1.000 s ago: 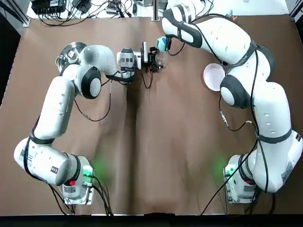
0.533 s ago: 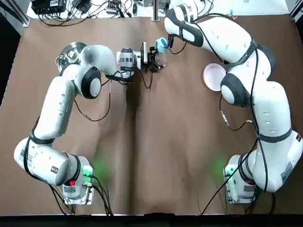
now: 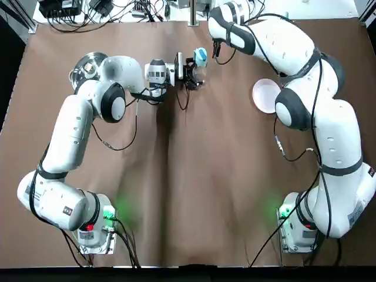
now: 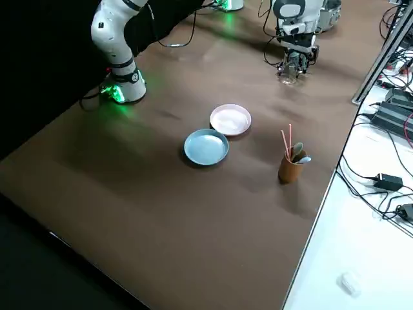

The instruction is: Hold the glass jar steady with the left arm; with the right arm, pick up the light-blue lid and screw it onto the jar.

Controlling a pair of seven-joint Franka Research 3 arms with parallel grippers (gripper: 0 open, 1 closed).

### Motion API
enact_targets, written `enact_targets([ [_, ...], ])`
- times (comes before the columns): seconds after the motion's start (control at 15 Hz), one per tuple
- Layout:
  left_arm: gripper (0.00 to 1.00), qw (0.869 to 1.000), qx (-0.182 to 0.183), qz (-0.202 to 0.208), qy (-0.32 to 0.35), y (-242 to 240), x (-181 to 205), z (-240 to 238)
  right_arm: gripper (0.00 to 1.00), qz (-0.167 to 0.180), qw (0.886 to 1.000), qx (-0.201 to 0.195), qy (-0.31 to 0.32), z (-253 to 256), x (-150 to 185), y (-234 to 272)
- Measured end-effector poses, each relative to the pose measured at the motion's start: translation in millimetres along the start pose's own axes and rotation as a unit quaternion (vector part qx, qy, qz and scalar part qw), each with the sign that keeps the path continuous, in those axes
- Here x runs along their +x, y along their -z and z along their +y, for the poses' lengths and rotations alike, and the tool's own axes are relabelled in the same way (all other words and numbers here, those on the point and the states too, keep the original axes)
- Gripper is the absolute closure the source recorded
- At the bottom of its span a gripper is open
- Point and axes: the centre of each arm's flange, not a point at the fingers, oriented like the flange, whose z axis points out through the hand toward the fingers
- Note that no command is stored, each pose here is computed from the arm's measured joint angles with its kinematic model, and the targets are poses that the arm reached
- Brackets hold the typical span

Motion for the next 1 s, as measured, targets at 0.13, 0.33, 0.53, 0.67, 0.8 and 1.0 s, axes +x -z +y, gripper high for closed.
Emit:
enact_targets([
  [0.13,0.04,1.000,0.000,0.000,0.000,0,0,0,0.00,0.005,1.000,-0.008,0.020,-8,15,3],
  [0.33,0.04,1.000,0.000,0.000,0.000,0,0,0,0.00,0.009,0.998,-0.023,0.057,-21,41,13],
  [0.53,0.04,1.000,0.000,0.000,0.000,0,0,0,0.00,-0.002,0.995,-0.035,0.096,-37,78,35],
  [0.67,0.04,1.000,0.000,0.000,0.000,0,0,0,0.00,-0.009,0.988,-0.048,0.144,-55,132,64],
  [0.8,0.04,1.000,0.000,0.000,-0.001,0,0,0,0.00,-0.020,0.983,-0.054,0.176,-66,173,83],
  [1.0,0.04,1.000,-0.001,0.000,-0.001,0,0,0,0.00,-0.046,0.967,-0.059,0.243,-78,239,110],
])
